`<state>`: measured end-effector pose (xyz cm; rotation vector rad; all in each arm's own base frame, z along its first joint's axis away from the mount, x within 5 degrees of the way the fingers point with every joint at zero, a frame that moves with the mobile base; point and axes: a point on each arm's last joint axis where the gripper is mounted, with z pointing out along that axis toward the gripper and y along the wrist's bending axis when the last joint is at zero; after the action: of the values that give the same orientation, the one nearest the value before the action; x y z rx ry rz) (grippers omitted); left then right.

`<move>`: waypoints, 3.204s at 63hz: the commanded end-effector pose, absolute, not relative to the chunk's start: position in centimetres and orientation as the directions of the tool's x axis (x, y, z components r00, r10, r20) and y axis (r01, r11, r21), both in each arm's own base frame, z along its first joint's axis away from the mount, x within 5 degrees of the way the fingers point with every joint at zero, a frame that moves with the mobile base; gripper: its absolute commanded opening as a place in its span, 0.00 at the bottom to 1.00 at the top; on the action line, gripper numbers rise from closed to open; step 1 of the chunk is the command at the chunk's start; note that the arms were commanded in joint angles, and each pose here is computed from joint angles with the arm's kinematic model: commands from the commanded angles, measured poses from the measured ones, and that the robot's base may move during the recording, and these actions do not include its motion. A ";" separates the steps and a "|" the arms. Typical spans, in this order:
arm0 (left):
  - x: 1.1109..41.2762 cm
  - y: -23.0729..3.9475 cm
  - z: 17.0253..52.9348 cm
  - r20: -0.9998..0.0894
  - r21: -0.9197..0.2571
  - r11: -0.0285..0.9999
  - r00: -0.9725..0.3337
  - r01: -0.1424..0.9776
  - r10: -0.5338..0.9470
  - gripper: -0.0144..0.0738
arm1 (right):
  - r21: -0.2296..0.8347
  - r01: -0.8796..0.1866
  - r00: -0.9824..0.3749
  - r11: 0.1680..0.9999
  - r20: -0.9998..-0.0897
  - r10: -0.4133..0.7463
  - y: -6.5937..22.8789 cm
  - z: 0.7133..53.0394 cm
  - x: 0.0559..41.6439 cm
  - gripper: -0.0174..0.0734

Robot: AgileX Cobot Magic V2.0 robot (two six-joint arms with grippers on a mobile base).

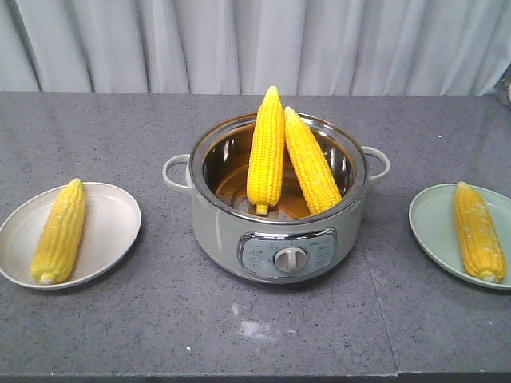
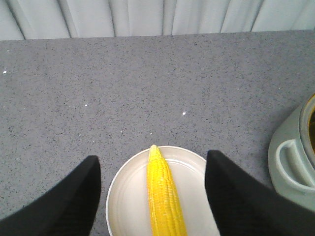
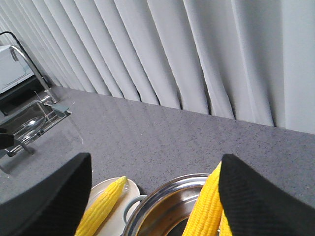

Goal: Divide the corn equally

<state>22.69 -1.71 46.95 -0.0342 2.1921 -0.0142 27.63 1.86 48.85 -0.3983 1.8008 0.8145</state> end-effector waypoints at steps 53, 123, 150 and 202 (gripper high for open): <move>22.3 -1.8 49.4 -0.906 -0.042 0.999 -0.421 0.005 -0.036 0.67 | 0.206 -0.720 -0.362 0.663 -0.926 -0.105 15.5 43.6 32.6 0.77; 22.3 -1.8 49.4 -0.907 -0.043 0.999 -0.419 0.005 -0.037 0.67 | -0.029 -0.457 -0.646 0.889 -0.676 -0.354 15.4 35.8 35.8 0.77; 22.3 -1.8 49.4 -0.906 -0.043 0.999 -0.421 0.004 -0.037 0.67 | -0.074 -0.437 -0.654 0.896 -0.658 -0.373 15.1 35.2 36.2 0.77; 22.3 -1.8 49.4 -0.907 -0.041 0.999 -0.420 0.005 -0.035 0.67 | -0.085 -0.432 -0.700 0.898 -0.596 -0.394 15.8 31.3 38.3 0.46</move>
<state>23.05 -1.79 47.49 -0.0263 2.1202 -0.0243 38.52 16.21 28.42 -0.6195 2.5247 0.0753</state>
